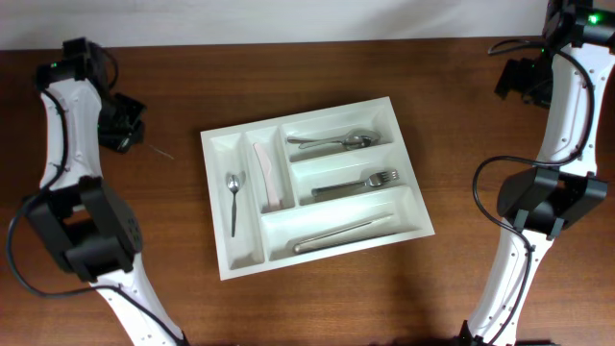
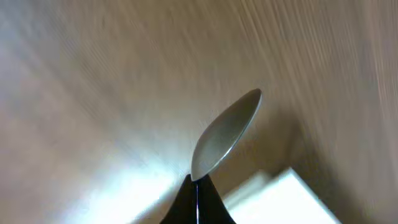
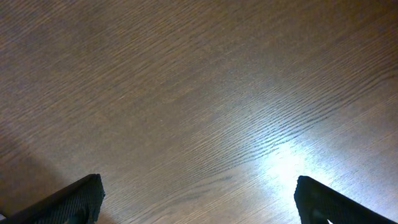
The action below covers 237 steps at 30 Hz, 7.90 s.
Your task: Pack container
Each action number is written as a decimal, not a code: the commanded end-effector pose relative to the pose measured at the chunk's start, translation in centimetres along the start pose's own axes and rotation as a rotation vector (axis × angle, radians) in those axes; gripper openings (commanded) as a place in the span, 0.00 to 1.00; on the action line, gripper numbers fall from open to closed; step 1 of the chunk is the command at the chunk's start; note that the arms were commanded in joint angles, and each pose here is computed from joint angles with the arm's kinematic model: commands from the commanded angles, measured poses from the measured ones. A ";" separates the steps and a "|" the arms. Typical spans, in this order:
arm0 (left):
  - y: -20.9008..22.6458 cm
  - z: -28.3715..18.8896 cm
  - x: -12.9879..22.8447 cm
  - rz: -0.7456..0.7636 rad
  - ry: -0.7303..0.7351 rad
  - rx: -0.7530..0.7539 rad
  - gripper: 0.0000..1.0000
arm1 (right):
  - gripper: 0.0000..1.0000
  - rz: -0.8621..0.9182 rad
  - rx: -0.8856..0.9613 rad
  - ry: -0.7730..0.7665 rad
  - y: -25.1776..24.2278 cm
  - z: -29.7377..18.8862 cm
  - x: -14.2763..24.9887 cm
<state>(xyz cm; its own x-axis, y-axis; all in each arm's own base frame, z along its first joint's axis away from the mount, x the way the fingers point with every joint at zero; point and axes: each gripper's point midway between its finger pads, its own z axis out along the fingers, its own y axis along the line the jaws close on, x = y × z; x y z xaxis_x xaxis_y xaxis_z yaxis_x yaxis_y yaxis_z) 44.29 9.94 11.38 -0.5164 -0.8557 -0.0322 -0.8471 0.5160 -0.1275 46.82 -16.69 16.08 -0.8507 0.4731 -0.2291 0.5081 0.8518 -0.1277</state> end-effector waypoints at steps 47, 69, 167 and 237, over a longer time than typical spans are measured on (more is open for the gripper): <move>-4.0 -19.2 8.1 0.618 -0.419 0.082 0.99 | 0.99 -0.014 0.016 0.006 0.0 0.4 0.1; 12.6 -28.3 1.5 0.174 -0.584 0.029 0.99 | 0.99 -0.215 -0.362 -0.144 6.4 -12.3 2.9; 12.6 -28.3 1.5 0.174 -0.584 0.029 0.99 | 0.99 -0.015 -0.601 -1.203 1.8 -6.1 26.3; 11.9 -6.5 17.5 0.905 -1.302 0.553 0.99 | 0.99 -0.015 -0.601 -1.203 1.8 -6.1 26.3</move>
<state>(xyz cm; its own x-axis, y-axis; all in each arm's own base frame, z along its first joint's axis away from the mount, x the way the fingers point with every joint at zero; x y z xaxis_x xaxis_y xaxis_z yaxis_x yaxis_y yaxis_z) 24.40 1.39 15.76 -0.1057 0.0632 -0.9924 -0.0684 0.9952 0.0706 24.58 -1.49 15.95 -0.0458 0.2459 -0.9682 0.1050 0.9651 0.2401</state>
